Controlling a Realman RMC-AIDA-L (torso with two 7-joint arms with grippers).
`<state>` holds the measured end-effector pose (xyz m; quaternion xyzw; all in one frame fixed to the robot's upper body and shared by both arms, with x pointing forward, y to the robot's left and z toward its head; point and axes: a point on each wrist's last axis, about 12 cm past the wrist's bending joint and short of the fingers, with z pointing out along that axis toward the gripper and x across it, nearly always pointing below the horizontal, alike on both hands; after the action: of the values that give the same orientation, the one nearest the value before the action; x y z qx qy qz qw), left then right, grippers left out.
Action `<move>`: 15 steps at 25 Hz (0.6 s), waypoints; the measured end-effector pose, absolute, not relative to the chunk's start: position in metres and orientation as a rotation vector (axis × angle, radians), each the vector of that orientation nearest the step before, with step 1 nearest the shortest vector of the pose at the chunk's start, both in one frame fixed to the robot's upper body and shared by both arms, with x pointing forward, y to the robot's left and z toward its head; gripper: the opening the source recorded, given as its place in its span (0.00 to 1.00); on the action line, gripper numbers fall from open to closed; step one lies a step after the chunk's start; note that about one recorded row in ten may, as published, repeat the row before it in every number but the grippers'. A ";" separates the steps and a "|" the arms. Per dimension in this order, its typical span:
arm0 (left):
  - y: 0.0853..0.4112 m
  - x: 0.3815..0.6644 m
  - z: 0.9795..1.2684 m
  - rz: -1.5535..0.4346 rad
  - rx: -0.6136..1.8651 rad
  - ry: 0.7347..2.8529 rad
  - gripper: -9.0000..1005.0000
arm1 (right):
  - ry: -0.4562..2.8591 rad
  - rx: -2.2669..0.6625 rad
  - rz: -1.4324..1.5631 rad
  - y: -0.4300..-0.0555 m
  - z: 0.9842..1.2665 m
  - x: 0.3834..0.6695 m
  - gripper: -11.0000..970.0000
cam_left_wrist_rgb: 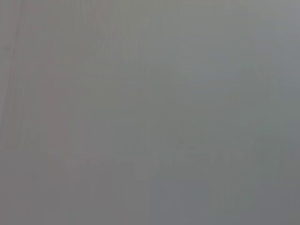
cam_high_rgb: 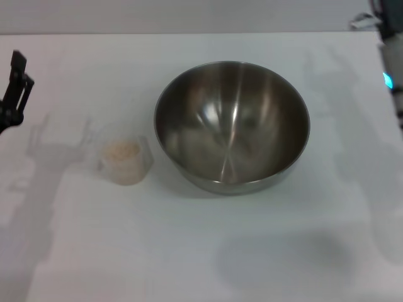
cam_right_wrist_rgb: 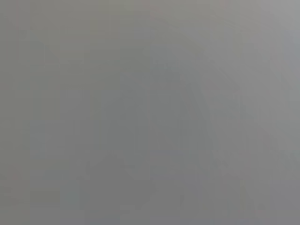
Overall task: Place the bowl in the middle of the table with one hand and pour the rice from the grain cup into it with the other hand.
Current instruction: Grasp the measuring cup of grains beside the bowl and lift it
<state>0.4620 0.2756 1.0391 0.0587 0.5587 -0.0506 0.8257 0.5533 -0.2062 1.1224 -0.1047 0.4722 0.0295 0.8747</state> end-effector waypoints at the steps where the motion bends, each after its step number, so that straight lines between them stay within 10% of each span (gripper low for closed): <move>1: 0.276 0.456 1.037 -0.094 0.124 1.195 0.74 | 0.966 -0.199 0.077 -0.215 1.117 0.548 0.50; 15: 0.257 0.393 1.000 -0.112 0.176 1.422 0.73 | 1.027 -0.079 0.040 -0.284 1.086 0.529 0.50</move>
<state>0.3933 0.2575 0.9996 0.0804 0.6513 -0.0513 0.7528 0.5290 -0.2840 1.0862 -0.0378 0.4909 0.0193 0.8702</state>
